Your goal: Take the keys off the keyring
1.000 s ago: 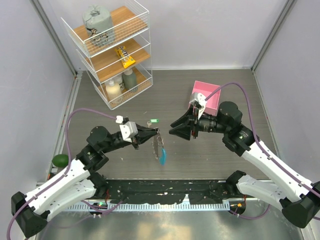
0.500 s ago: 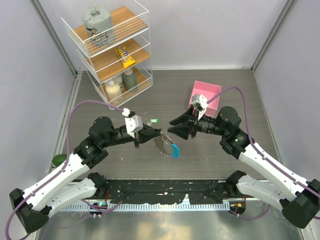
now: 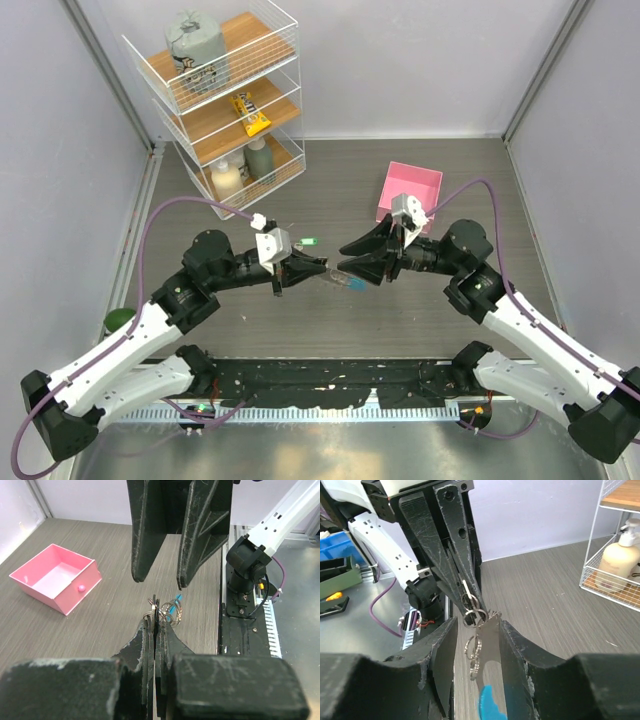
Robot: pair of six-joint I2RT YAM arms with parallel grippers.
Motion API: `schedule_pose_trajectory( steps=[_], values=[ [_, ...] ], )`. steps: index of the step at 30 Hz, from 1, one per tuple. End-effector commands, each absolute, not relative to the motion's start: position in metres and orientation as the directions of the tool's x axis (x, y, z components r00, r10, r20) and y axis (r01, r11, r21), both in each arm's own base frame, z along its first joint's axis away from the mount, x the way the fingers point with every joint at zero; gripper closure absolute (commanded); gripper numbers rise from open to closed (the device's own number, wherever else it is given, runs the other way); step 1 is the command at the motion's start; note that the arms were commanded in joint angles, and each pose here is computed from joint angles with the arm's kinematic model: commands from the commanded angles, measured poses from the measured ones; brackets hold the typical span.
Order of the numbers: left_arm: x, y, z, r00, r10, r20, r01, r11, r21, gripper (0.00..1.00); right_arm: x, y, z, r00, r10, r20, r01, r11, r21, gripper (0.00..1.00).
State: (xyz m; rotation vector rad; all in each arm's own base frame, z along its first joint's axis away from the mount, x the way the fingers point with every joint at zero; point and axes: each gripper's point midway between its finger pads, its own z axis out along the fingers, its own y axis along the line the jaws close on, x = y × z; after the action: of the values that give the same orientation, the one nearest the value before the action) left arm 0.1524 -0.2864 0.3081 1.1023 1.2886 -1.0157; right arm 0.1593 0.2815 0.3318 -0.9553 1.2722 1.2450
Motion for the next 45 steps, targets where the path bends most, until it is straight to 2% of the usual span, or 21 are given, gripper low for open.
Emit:
schedule_pose_trajectory(
  steps=[1,14,15,18,29,37,45],
  values=[
    [0.151,-0.287,0.34,0.091,-0.027,-0.996,0.975,0.205,0.083,1.0,0.15,0.289,0.343,-0.085,0.142,-0.986,-0.991,0.089,0.098,0.56],
    [0.143,-0.287,0.343,0.097,-0.042,-0.994,0.977,0.194,0.087,1.0,0.143,0.309,0.337,-0.081,0.09,-0.993,-0.993,0.081,0.088,0.62],
    [0.142,-0.287,0.343,0.097,-0.041,-0.994,0.977,0.192,0.087,1.0,0.143,0.309,0.337,-0.08,0.087,-0.993,-0.993,0.084,0.087,0.64],
    [0.141,-0.286,0.344,0.101,-0.045,-0.994,0.977,0.193,0.091,1.0,0.144,0.31,0.335,-0.073,0.073,-0.995,-0.992,0.098,0.08,0.82],
    [0.145,-0.282,0.343,0.101,-0.043,-0.994,0.969,0.23,0.088,1.0,0.141,0.291,0.321,-0.04,0.038,-0.998,-0.985,0.169,0.046,0.93],
    [0.144,-0.282,0.343,0.105,-0.048,-0.993,0.97,0.225,0.091,1.0,0.141,0.286,0.32,-0.031,0.041,-0.999,-0.981,0.192,0.038,0.95],
    [0.146,-0.283,0.338,0.088,-0.031,-0.996,0.97,0.231,0.078,1.0,0.133,0.284,0.32,0.005,0.05,-0.999,-0.988,0.153,0.002,0.95]
  ],
)
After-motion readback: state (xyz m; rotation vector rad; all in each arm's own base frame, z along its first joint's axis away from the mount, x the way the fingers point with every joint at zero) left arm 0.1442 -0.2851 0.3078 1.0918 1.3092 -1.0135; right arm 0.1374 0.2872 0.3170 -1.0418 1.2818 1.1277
